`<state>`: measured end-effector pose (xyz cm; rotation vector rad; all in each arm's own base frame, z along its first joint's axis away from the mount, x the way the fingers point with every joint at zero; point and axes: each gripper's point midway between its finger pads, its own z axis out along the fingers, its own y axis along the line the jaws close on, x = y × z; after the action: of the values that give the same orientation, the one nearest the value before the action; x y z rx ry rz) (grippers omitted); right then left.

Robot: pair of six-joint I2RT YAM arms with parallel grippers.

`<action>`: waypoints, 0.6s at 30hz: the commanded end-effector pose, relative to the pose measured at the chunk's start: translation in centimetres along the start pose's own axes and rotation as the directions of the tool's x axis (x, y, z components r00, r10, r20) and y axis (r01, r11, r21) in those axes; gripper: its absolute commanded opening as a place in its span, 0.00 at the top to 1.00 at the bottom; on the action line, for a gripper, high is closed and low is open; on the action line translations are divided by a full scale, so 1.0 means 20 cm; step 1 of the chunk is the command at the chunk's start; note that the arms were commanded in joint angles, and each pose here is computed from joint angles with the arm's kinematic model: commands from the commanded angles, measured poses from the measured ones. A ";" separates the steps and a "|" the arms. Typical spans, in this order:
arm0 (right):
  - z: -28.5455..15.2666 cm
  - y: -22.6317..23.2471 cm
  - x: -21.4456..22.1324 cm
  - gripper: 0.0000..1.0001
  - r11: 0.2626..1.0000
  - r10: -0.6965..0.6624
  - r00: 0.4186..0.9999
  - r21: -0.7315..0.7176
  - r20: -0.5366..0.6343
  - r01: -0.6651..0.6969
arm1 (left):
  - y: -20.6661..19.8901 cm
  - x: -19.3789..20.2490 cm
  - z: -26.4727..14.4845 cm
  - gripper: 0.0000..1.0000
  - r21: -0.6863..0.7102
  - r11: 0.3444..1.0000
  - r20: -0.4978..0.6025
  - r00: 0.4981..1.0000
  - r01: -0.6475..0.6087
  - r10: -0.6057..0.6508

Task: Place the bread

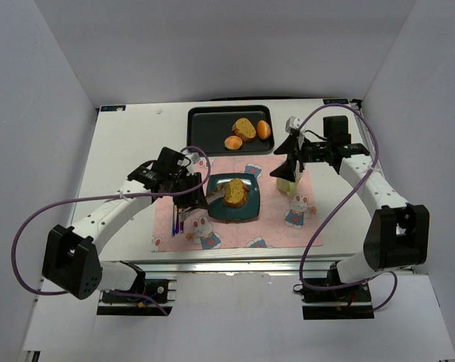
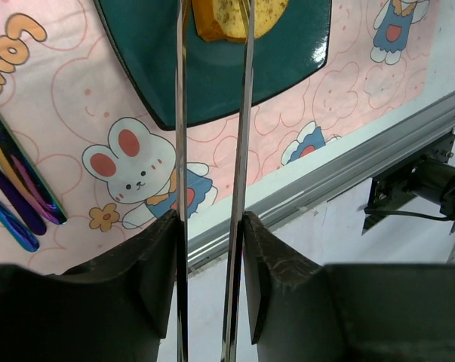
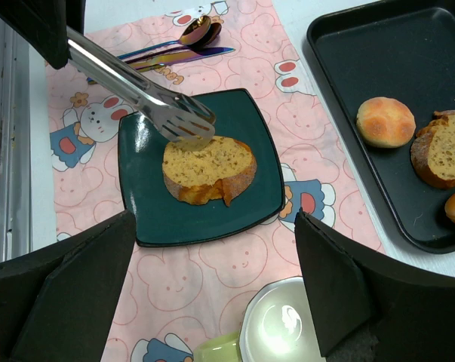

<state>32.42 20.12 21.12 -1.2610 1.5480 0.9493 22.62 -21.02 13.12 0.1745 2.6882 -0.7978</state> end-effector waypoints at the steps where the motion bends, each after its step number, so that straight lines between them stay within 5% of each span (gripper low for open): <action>1: -0.04 0.01 -0.08 0.11 0.999 -0.033 0.999 0.013 0.020 0.033 | -0.05 -0.08 -0.07 0.53 0.001 0.999 0.056 0.997 -0.052 0.052; 8: -0.03 0.02 -0.07 0.11 1.000 -0.030 0.999 0.006 0.024 0.030 | -0.07 -0.24 -0.18 0.55 -0.062 0.996 0.178 0.981 -0.061 0.071; 14: -0.03 0.02 -0.07 0.11 0.999 -0.037 0.999 0.003 0.025 0.037 | -0.04 -0.41 -0.29 0.80 -0.094 0.995 0.296 0.953 -0.033 0.060; 18: -0.02 0.02 -0.06 0.11 0.999 -0.043 0.999 0.000 0.027 0.043 | 0.20 -0.55 -0.39 0.89 -0.231 0.972 0.387 0.920 0.032 0.062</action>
<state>32.38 20.12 21.24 -1.2624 1.5436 0.9472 29.04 -17.42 18.62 0.0452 2.4823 -0.5949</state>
